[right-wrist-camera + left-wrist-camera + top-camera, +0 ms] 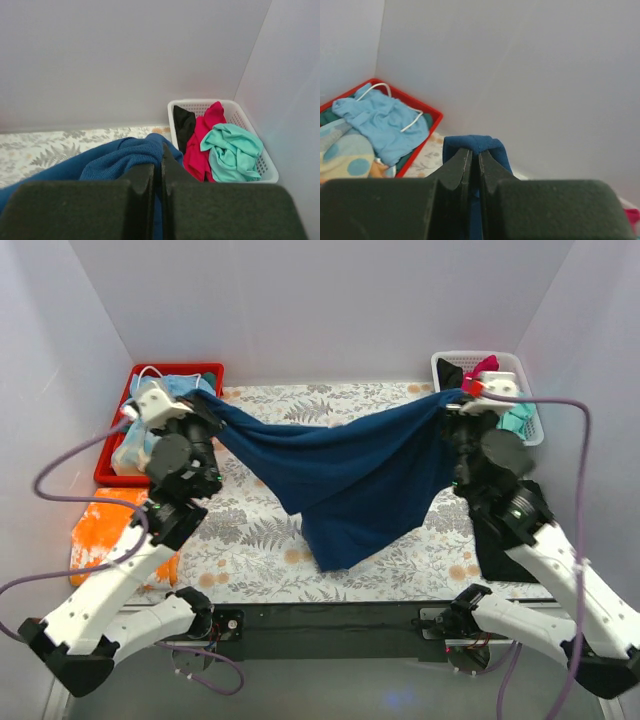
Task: Fold and stack the t-shirts
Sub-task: Flatten out the tshirt
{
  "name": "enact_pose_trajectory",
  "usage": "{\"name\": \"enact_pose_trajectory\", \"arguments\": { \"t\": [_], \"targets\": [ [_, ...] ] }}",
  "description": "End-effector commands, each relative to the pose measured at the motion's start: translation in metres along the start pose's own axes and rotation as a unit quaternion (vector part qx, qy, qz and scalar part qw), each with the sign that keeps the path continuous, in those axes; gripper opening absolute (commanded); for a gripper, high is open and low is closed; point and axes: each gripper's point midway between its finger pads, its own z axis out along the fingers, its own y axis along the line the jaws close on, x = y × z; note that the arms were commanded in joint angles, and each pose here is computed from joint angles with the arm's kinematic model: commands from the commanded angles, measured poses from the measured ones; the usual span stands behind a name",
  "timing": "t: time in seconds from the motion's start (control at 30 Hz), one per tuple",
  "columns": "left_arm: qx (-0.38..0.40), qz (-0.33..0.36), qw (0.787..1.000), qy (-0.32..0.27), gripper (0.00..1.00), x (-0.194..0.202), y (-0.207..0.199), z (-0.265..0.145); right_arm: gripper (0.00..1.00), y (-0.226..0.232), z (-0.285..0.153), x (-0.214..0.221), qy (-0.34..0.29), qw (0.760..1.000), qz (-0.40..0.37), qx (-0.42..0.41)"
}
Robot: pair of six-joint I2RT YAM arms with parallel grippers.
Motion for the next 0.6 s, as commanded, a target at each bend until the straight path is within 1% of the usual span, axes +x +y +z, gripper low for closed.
{"name": "enact_pose_trajectory", "arguments": {
  "t": [0.0,0.03,0.07,0.1,0.13,0.2,0.33,0.37,0.4,0.47,0.5,0.57],
  "targets": [
    [-0.027,0.006,0.998,-0.053,0.0,0.062,0.007,0.021,0.01,0.026,0.054,0.063,0.044,0.996,-0.054,0.049],
    [-0.032,0.002,0.998,-0.054,0.0,0.068,0.009,0.026,0.01,0.024,0.067,0.069,0.05,0.996,-0.055,0.052],
    [-0.02,-0.02,0.998,-0.048,0.0,0.074,0.001,0.03,0.01,0.028,0.076,0.084,0.066,0.994,-0.063,0.056],
    [-0.023,0.007,1.0,-0.019,0.0,0.098,-0.001,0.036,0.01,0.029,0.08,0.087,0.068,0.994,-0.063,0.057],
    [-0.023,-0.001,1.0,-0.018,0.0,0.09,-0.007,0.042,0.01,0.029,0.083,0.086,0.067,0.995,-0.059,0.052],
    [-0.019,0.009,1.0,-0.001,0.0,0.097,-0.012,0.047,0.01,0.027,0.084,0.08,0.061,0.996,-0.053,0.048],
    [0.004,-0.005,1.0,0.003,0.0,0.085,-0.022,0.056,0.01,0.014,0.081,0.052,0.033,0.997,-0.041,0.05],
    [0.014,-0.015,1.0,-0.002,0.0,0.074,-0.028,0.058,0.01,0.01,0.079,0.04,0.022,0.998,-0.037,0.051],
    [0.029,-0.016,0.999,0.005,0.0,0.074,-0.034,0.06,0.01,0.008,0.077,0.032,0.013,0.998,-0.033,0.049],
    [0.046,-0.036,0.998,-0.005,0.0,0.057,-0.044,0.07,0.01,0.004,0.078,0.016,-0.003,0.999,-0.033,0.043],
    [0.052,-0.038,0.998,-0.001,0.0,0.055,-0.047,0.075,0.01,0.001,0.078,-0.003,-0.02,0.998,-0.026,0.046],
    [0.076,-0.06,0.995,-0.003,0.0,0.043,-0.056,0.09,0.01,-0.001,0.083,-0.018,-0.033,0.998,-0.033,0.041]
  ]
}}
